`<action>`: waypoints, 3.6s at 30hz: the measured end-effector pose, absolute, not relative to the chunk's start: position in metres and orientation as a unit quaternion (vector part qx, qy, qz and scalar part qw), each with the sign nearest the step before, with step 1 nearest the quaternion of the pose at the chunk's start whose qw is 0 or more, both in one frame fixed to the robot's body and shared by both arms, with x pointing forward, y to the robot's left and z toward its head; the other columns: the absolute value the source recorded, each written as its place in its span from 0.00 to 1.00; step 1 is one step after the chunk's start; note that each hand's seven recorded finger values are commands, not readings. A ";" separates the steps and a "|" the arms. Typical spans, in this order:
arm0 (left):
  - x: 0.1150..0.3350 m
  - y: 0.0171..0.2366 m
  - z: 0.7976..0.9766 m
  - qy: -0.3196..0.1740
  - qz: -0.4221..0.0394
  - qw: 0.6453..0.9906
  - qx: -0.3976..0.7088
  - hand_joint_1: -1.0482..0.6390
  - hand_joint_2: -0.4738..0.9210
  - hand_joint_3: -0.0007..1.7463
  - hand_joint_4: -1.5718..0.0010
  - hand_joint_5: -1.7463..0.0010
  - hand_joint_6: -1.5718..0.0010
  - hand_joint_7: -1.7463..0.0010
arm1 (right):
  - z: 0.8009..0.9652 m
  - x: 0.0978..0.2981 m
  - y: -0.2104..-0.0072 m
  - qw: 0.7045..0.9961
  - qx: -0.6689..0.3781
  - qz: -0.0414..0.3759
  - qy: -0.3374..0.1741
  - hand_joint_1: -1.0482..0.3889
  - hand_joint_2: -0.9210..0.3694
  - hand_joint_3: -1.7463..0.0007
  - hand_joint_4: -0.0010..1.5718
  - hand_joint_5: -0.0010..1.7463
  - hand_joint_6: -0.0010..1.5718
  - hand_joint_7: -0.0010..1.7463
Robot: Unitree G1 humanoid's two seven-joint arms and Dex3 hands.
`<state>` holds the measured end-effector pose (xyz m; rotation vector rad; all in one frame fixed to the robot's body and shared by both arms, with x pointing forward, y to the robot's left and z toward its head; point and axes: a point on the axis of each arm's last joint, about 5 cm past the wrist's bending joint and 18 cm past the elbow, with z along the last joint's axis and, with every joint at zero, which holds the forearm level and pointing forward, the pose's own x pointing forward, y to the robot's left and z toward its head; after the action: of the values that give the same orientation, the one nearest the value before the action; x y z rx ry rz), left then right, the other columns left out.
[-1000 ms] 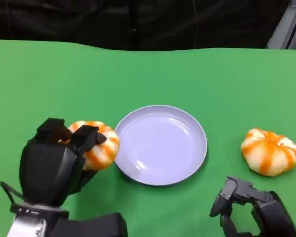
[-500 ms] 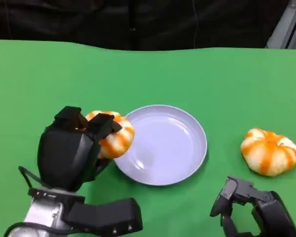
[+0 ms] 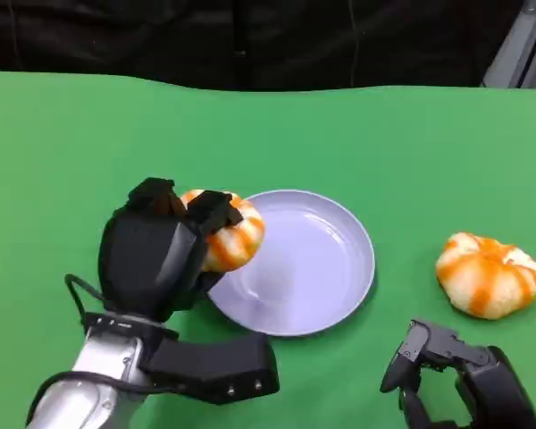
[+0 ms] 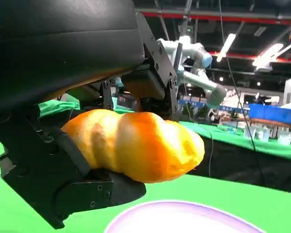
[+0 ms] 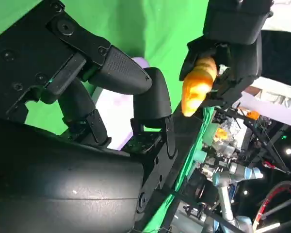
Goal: Grasp the bread from the table and place it into the plate.
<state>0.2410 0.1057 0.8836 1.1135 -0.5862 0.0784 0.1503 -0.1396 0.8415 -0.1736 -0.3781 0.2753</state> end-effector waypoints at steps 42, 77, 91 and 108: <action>0.268 0.074 0.892 -0.148 -0.193 0.811 0.533 0.16 1.00 0.14 0.97 0.85 0.90 1.00 | 0.842 0.148 -0.140 0.969 -0.086 0.135 -0.188 0.39 0.43 0.15 0.49 1.00 0.45 0.90; 0.212 0.139 0.910 -0.175 -0.158 0.860 0.452 0.19 1.00 0.13 0.79 0.79 0.78 0.95 | 0.842 0.148 -0.140 0.969 -0.089 0.137 -0.188 0.38 0.43 0.15 0.49 1.00 0.45 0.90; 0.181 0.165 0.897 -0.197 -0.103 0.894 0.388 0.28 1.00 0.10 0.74 0.56 0.64 0.93 | 0.842 0.148 -0.140 0.969 -0.087 0.136 -0.188 0.39 0.43 0.15 0.49 1.00 0.45 0.90; 0.156 0.165 0.878 -0.252 -0.001 0.941 0.225 0.64 0.63 0.61 0.52 0.28 0.46 0.52 | 0.842 0.149 -0.140 0.969 -0.086 0.136 -0.189 0.38 0.42 0.16 0.49 1.00 0.45 0.91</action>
<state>0.1555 0.1655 0.8782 0.4585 -0.5146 -0.0013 0.1487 -0.1399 0.8423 -0.1739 -0.3814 0.2745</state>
